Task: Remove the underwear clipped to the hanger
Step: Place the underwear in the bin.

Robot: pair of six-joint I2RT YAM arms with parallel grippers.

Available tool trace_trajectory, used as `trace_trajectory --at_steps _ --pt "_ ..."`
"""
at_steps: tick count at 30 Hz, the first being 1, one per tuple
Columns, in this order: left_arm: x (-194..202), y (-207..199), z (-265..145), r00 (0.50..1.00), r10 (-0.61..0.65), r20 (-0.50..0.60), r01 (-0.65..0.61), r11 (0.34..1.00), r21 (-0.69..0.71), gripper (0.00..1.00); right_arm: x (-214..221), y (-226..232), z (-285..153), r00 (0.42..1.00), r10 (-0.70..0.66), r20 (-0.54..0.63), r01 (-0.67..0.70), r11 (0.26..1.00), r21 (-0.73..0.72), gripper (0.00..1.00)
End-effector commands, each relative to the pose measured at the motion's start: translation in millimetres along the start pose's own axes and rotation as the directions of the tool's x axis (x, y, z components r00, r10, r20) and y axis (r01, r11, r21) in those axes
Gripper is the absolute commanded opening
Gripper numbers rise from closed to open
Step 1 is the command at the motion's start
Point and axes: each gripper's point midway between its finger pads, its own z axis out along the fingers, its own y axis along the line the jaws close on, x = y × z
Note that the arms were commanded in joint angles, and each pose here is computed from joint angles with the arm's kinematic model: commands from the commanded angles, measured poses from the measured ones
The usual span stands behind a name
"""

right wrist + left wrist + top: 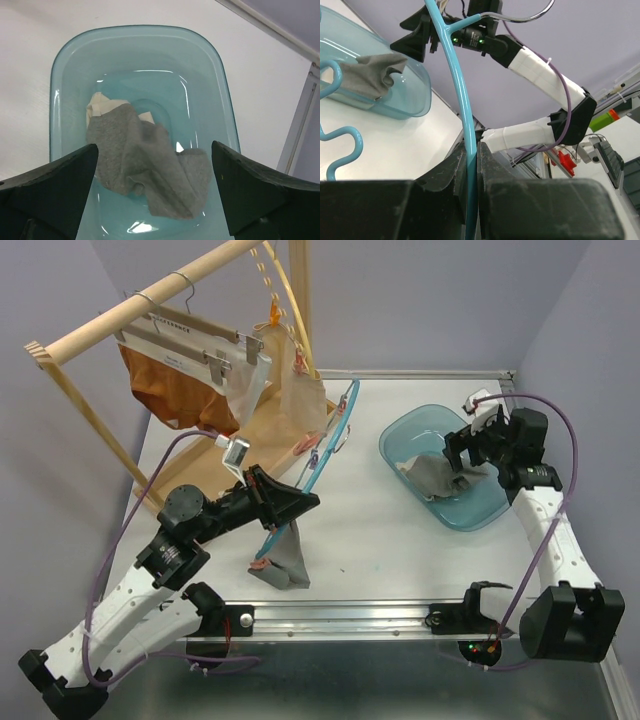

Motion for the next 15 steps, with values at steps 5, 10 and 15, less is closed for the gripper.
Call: trace_trajectory --at_steps 5,10,15 --pt "-18 -31 13 0.996 0.088 0.012 -0.089 0.987 0.136 0.00 -26 62 -43 0.928 -0.294 0.231 0.349 0.902 -0.253 1.00" --pt "-12 -23 25 0.996 0.077 -0.039 -0.071 0.989 0.131 0.00 -24 95 -65 0.853 -0.393 0.344 0.505 0.790 -0.349 1.00" --pt "-4 -14 35 0.993 0.073 -0.092 -0.061 0.990 0.129 0.00 -20 116 -81 0.784 -0.453 0.424 0.611 0.685 -0.397 1.00"
